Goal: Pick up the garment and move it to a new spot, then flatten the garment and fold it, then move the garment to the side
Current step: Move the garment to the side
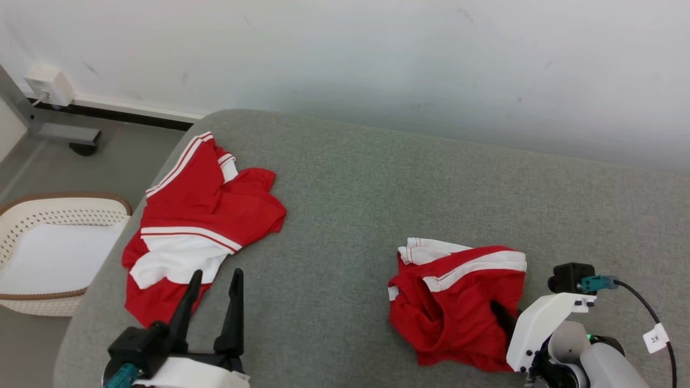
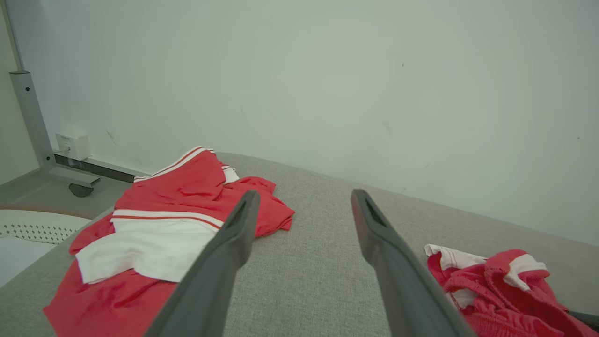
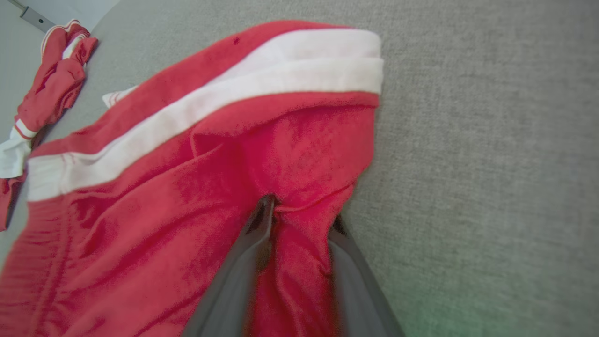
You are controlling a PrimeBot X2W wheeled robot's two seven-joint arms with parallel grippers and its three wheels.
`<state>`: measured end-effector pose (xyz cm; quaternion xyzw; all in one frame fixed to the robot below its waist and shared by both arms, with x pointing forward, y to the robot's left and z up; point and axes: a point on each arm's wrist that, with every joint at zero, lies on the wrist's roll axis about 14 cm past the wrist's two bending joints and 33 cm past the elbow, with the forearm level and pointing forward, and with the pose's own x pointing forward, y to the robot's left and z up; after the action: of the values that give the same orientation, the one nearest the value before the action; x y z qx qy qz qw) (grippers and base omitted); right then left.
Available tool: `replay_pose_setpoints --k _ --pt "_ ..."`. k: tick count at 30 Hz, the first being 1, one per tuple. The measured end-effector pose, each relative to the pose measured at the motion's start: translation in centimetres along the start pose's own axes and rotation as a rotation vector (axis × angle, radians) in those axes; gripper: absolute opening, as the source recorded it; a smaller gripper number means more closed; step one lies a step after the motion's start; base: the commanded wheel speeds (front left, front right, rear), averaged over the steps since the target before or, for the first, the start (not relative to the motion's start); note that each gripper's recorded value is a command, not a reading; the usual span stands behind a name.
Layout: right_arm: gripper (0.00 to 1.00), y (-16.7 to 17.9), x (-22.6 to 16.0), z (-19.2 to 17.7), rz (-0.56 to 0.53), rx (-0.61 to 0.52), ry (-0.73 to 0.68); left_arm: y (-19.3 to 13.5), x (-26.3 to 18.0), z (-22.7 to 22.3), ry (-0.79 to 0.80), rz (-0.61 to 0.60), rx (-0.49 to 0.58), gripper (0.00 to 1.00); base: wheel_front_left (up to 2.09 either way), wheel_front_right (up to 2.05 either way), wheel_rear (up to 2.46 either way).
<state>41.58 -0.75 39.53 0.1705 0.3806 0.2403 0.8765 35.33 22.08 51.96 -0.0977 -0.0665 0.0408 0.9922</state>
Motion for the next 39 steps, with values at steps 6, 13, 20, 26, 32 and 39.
replay_pose_setpoints --k 6,13,20,26,32,39 --pt "0.00 0.2 -0.4 0.8 0.003 -0.006 -0.040 -0.8 0.4 -0.2 0.003 -0.023 -0.006 1.00 0.00 0.00 0.00" --pt "0.00 -1.1 -2.7 4.9 -0.038 -0.038 -0.166 -3.6 1.5 -0.4 0.002 -0.107 -0.019 1.00 0.00 0.00 0.00" --pt "0.00 -6.4 -6.9 7.4 -0.166 -0.033 -0.247 -9.2 3.3 -1.0 0.008 -0.271 -0.043 1.00 0.00 0.00 0.00" --pt "0.00 -11.5 -11.4 7.8 -0.285 0.032 -0.322 -15.0 4.4 -2.3 0.035 -0.432 -0.076 1.00 0.00 0.00 0.00" --pt "0.00 -15.6 -15.7 6.6 -0.395 0.106 -0.377 -20.7 4.4 -3.9 0.076 -0.595 -0.102 1.00 0.00 0.00 0.00" --pt "0.00 -17.5 -17.9 5.6 -0.454 0.162 -0.417 -24.6 4.2 -5.7 0.115 -0.706 -0.118 1.00 0.00 0.00 0.00"
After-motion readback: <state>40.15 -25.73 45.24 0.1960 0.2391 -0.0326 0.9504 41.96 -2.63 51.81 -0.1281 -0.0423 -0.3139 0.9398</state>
